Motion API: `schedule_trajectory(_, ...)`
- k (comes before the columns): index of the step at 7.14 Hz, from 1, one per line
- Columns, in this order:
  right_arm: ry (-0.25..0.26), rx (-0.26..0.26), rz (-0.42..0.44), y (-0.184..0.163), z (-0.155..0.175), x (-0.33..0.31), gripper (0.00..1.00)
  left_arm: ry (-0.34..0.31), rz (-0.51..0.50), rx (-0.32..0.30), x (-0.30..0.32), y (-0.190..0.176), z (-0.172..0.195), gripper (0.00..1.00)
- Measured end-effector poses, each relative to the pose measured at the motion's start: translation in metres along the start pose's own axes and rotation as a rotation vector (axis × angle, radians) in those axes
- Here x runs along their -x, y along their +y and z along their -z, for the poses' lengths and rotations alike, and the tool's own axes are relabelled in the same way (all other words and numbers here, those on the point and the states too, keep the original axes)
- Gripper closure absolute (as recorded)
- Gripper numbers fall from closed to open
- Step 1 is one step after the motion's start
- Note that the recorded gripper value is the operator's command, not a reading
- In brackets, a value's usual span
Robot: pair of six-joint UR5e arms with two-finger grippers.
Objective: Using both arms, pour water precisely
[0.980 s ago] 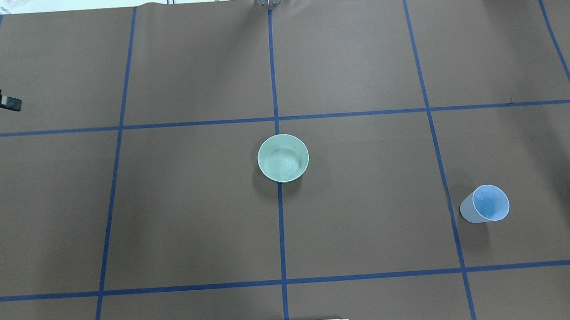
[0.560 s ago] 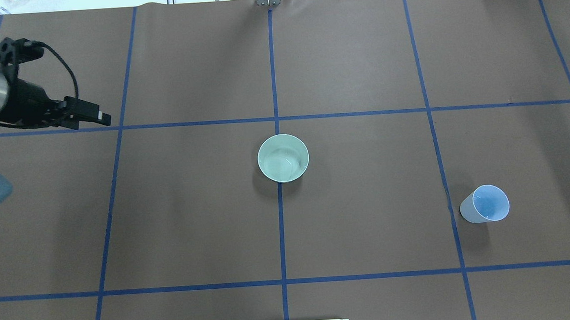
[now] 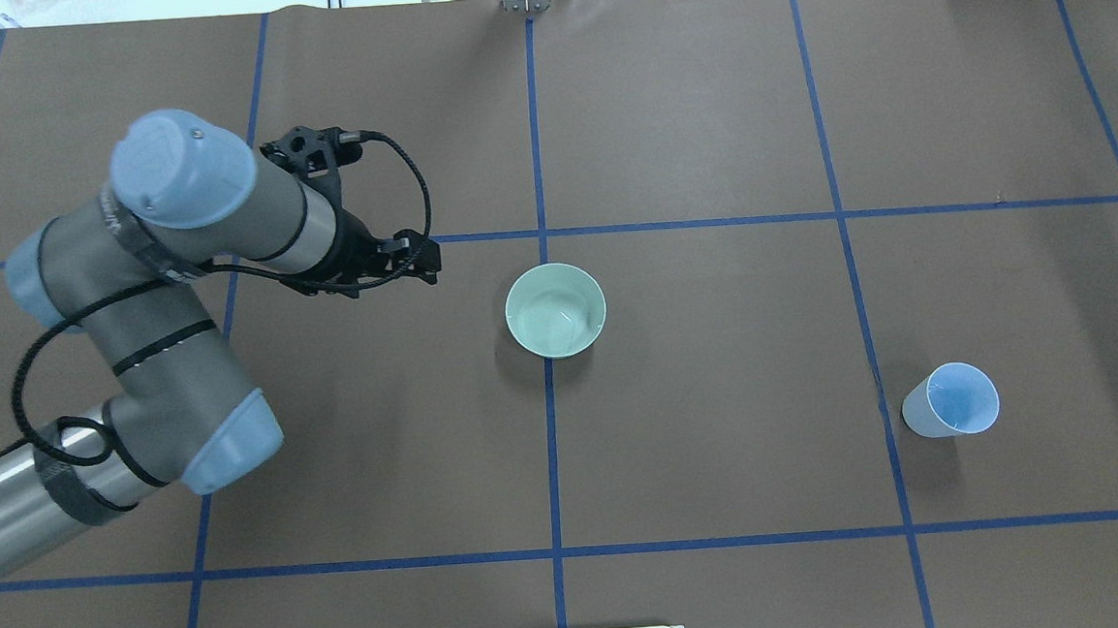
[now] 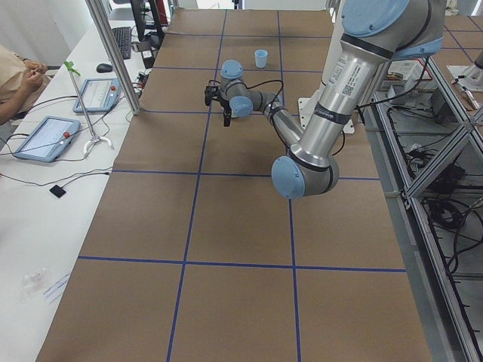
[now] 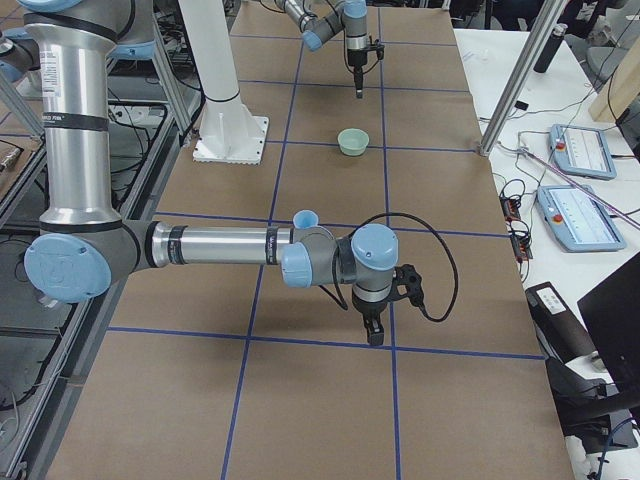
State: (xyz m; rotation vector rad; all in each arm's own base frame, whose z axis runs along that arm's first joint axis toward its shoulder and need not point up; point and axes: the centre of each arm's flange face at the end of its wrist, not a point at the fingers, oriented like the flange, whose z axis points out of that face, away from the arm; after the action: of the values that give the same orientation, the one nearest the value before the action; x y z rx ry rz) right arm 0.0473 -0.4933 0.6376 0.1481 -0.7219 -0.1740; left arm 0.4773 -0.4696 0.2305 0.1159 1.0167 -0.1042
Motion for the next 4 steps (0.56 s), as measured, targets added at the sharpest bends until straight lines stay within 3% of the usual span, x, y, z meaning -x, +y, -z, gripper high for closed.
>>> schedule_trajectory(2,-0.002,-0.002,-0.003,0.000,0.001,0.000,0.00,-0.054,0.060,-0.003,-0.079,0.021,-0.040,0.03)
schedule_trajectory(4,-0.005,-0.006,-0.002,-0.001,0.002,0.001,0.00,-0.088,0.076,-0.009,-0.101,0.025,-0.064,0.10)
